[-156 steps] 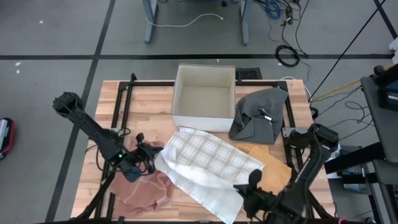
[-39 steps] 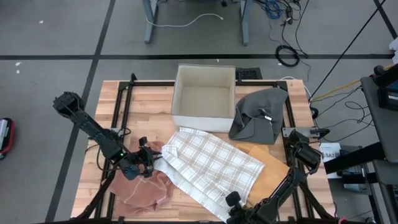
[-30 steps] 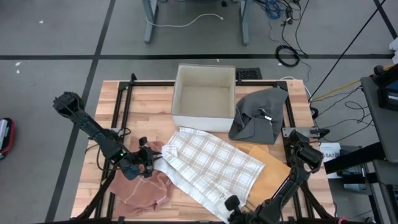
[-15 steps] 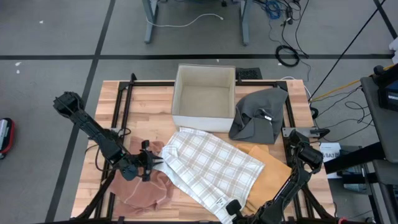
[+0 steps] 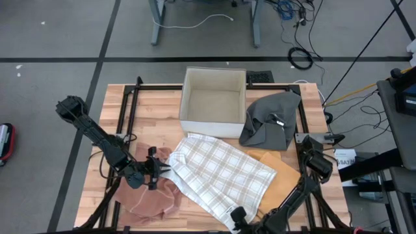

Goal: Fold towel
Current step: Fold the white patterned towel

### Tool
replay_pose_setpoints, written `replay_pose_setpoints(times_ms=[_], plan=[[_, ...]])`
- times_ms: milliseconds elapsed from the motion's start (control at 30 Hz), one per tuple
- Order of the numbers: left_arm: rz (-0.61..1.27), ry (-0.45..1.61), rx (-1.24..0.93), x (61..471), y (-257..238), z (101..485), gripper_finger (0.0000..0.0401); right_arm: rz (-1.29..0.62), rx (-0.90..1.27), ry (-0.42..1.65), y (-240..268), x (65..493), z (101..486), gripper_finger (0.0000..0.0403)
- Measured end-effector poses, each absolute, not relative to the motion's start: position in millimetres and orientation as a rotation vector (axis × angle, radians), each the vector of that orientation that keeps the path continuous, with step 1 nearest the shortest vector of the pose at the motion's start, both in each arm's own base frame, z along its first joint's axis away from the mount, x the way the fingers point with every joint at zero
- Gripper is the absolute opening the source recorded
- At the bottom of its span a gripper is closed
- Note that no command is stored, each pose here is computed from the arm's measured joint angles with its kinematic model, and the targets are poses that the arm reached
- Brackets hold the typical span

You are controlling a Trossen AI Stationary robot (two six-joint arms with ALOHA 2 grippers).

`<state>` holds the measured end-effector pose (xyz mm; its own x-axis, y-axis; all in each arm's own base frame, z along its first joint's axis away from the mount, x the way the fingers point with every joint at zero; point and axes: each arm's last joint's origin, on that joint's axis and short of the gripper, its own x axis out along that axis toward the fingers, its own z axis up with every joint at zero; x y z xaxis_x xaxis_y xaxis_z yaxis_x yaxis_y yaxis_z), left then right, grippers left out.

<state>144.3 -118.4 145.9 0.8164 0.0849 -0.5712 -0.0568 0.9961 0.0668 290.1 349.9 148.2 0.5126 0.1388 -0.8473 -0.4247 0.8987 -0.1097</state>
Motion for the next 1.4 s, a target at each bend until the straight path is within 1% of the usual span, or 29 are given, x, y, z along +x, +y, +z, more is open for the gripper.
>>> replay_pose_setpoints(times_ms=[67, 133, 233, 700, 867, 1100, 1400], plan=[[0.076, 0.611, 0.046, 144.3, -118.4, 145.9, 0.0074, 0.347, -0.314, 0.987, 348.7, 291.2, 147.9, 0.0140], [0.076, 0.611, 0.046, 144.3, -118.4, 145.9, 0.0074, 0.364, -0.304, 1.003, 348.6, 292.5, 145.0, 0.0132], [0.077, 0.611, 0.044, 144.3, -118.4, 145.9, 0.0074, 0.387, -0.295, 1.026, 349.6, 292.8, 139.5, 0.0114], [0.078, 0.611, 0.042, 144.3, -118.3, 145.9, 0.0073, 0.393, -0.310, 1.011, 349.5, 294.0, 139.8, 0.0040], [0.079, 0.611, 0.041, 144.3, -118.3, 145.9, 0.0073, 0.389, -0.314, 1.013, 346.8, 294.8, 136.8, 0.0006], [0.078, 0.611, 0.041, 144.3, -118.3, 145.9, 0.0073, 0.391, -0.339, 1.014, 345.0, 293.6, 138.5, 0.0001], [0.079, 0.611, 0.041, 144.3, -118.3, 145.9, 0.0073, 0.392, -0.332, 0.972, 344.5, 289.7, 158.6, 0.0000]])
